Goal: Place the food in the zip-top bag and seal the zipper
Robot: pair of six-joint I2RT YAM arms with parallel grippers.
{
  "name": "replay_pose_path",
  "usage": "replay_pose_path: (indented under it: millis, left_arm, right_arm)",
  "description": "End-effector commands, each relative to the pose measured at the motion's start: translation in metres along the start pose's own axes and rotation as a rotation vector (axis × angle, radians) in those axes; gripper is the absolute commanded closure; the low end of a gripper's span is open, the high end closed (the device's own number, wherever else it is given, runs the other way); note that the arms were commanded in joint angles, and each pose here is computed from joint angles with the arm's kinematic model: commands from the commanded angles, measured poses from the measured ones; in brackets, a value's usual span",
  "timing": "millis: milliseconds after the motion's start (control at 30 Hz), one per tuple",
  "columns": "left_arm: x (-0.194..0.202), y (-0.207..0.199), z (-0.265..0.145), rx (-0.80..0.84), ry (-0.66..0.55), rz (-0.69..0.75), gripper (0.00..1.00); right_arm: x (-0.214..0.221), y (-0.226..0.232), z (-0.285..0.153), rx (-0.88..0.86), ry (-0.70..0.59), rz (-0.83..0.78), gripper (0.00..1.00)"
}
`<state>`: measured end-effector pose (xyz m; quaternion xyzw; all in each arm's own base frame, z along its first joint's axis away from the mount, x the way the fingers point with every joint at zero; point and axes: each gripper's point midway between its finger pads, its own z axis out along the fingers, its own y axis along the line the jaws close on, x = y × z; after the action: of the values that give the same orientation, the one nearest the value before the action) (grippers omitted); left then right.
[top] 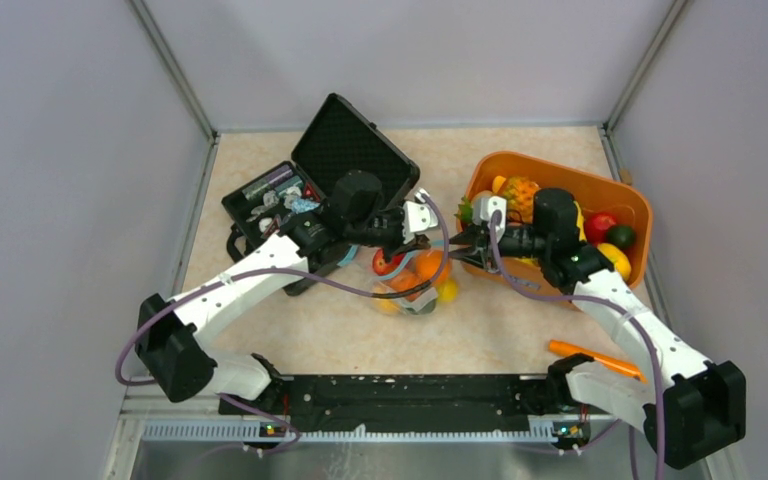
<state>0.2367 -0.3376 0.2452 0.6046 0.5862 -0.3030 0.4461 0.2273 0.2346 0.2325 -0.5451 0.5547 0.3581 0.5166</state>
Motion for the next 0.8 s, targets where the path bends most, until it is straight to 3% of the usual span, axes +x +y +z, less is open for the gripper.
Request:
replay_pose_path:
  millis: [0, 33, 100, 500, 600, 700, 767]
  left_arm:
    - [-0.022, -0.001, -0.008, -0.004, -0.079, 0.014, 1.0]
    - [-0.027, -0.001, -0.009, 0.001, -0.093, 0.017, 1.0]
    - [-0.031, -0.002, -0.008, 0.015, -0.107, 0.017, 1.0]
    - [-0.046, -0.02, -0.001, 0.116, -0.136, 0.036, 1.0]
    - [-0.047, -0.022, 0.001, 0.12, -0.132, 0.041, 1.0]
    - [-0.047, -0.021, 0.001, 0.115, -0.131, 0.043, 1.0]
    - [-0.047, -0.021, 0.0, 0.116, -0.131, 0.042, 1.0]
  right_arm:
    - [-0.014, 0.002, 0.0, -0.008, -0.039, -0.039, 0.56]
    - [-0.011, 0.004, 0.0, -0.014, -0.029, -0.032, 0.45]
    - [-0.007, 0.008, 0.001, -0.033, -0.009, -0.033, 0.36]
    - [-0.015, 0.004, 0.018, -0.031, -0.032, -0.071, 0.36]
    - [-0.011, 0.008, 0.023, -0.061, -0.011, -0.061, 0.44]
    - [-0.006, 0.009, 0.025, -0.078, 0.01, -0.048, 0.66]
    - [-0.006, 0.007, 0.025, -0.064, 0.014, -0.047, 0.72]
